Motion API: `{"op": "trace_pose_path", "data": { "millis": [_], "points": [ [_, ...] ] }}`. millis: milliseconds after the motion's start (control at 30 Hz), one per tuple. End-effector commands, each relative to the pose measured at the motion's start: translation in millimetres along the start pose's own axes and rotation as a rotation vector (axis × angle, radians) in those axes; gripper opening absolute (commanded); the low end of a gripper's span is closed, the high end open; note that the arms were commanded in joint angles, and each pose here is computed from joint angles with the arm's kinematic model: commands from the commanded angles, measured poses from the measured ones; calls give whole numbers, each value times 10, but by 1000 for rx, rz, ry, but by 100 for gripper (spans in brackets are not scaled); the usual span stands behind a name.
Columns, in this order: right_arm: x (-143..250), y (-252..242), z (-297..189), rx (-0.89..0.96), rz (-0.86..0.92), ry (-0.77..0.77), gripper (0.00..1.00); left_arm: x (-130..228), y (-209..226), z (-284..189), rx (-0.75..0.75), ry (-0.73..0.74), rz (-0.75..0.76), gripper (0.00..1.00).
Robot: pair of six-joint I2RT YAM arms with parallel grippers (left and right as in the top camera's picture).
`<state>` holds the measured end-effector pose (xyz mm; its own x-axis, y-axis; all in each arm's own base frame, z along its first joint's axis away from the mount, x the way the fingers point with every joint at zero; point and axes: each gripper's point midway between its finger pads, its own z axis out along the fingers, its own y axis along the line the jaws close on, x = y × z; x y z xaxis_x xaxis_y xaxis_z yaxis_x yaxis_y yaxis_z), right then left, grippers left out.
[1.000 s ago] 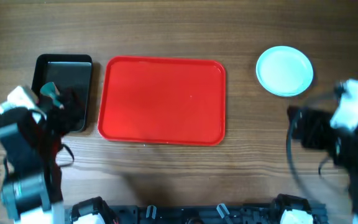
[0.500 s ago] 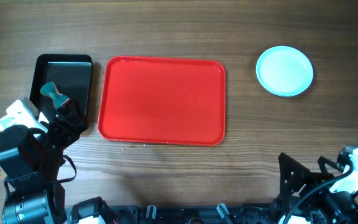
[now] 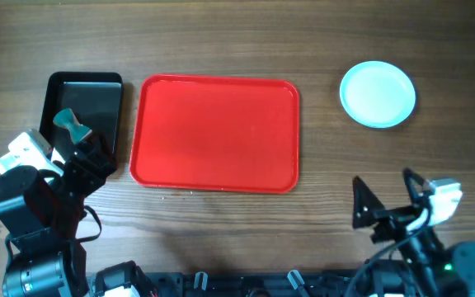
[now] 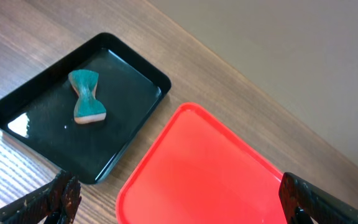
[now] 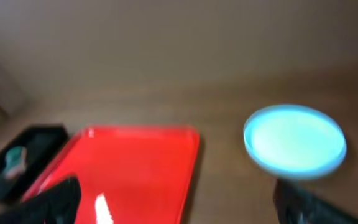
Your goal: Clean dirty plates on tray and stack at the side
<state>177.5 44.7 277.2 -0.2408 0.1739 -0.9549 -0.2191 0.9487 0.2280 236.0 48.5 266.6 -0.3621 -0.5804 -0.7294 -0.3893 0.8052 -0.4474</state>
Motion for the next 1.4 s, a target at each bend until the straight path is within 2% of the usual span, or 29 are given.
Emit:
{"op": "trace_pose_path", "data": {
  "millis": [0, 300, 433, 500, 1067, 1200, 1367],
  "points": [
    [200, -3, 203, -78, -25, -113, 100, 1, -22, -5, 15, 2, -11, 100],
    [450, -292, 654, -61, 17, -281, 100, 1, -22, -5, 15, 2, -11, 100],
    [766, -457, 776, -5, 53, -213, 100, 1, -22, -5, 15, 2, -11, 100],
    [755, -449, 774, -4, 5, -218, 100, 1, -22, -5, 15, 2, -11, 100],
    [755, -450, 774, -3, 3, -218, 100, 1, -22, -5, 15, 2, -11, 100],
    [755, -450, 774, -3, 3, -218, 100, 37, 166, -13, -87, 5, 27, 100],
    [755, -450, 774, -3, 3, -218, 100, 426, -64, -48, 56, 62, 106, 100]
  ]
}}
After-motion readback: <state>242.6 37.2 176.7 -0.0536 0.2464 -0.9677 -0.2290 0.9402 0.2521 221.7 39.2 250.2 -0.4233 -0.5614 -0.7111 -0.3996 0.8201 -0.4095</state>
